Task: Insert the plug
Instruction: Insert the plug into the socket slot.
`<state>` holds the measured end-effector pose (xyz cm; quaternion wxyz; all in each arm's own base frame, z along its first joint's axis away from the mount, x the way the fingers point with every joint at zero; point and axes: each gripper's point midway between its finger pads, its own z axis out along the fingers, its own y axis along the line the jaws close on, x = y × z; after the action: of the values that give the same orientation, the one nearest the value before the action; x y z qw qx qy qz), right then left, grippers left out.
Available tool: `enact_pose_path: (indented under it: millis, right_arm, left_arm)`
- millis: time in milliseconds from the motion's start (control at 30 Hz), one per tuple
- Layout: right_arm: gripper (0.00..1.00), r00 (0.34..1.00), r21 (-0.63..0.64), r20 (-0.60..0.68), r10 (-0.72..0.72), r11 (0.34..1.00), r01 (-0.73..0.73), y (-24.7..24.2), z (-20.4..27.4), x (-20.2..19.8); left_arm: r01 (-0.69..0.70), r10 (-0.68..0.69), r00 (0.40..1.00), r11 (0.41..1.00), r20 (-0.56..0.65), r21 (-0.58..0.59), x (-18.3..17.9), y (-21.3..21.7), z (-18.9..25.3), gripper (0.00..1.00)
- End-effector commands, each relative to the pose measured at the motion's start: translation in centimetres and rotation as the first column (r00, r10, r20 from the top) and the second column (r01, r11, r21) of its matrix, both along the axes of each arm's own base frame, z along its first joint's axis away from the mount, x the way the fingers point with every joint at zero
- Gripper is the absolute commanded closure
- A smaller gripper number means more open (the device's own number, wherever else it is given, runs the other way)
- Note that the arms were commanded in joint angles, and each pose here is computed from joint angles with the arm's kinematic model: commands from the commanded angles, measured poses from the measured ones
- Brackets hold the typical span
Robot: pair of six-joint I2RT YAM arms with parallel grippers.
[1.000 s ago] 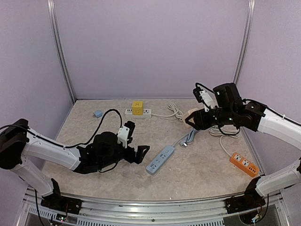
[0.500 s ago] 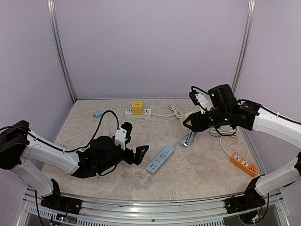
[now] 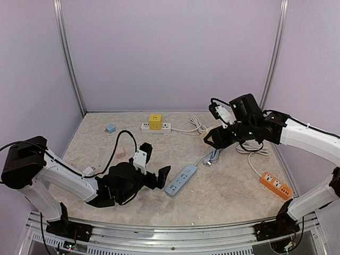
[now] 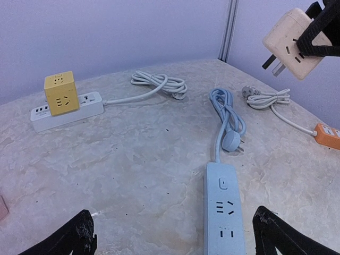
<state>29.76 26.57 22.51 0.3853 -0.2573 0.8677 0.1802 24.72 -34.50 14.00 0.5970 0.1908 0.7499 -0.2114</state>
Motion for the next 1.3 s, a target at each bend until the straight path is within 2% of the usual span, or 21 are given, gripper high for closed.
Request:
enact_pose_path:
  millis: [0, 167, 367, 700, 1267]
  right_arm:
    - [1.00, 1.000, -0.001, 0.014, 0.020, 1.000, -0.020, 0.7, 0.4, 0.1]
    - [1.00, 1.000, -0.006, 0.011, 0.021, 1.000, -0.021, 0.7, 0.0, 0.2]
    - [1.00, 0.999, 0.009, 0.002, 0.044, 0.999, -0.044, 1.2, -0.1, 0.0]
    - [1.00, 0.999, 0.010, 0.002, 0.051, 0.999, -0.051, 1.5, 0.2, 0.0]
    - [1.00, 0.997, 0.003, -0.020, 0.078, 0.997, -0.078, 2.5, -0.2, 0.0]
  left_arm:
    - [0.024, -0.023, 1.000, 0.998, 0.014, -0.058, -0.5, 0.0, 0.2, 0.01]
    - [0.087, -0.090, 0.996, 0.991, -0.023, -0.098, -1.3, 0.4, -0.4, 0.01]
    - [0.112, -0.135, 0.983, 0.979, -0.125, -0.171, -0.9, 1.7, -0.7, 0.01]
    - [0.159, -0.178, 0.980, 0.969, -0.090, -0.190, -1.7, 2.1, 0.1, 0.01]
    - [0.190, -0.210, 0.973, 0.964, -0.097, -0.186, -2.9, 2.7, -1.0, 0.01]
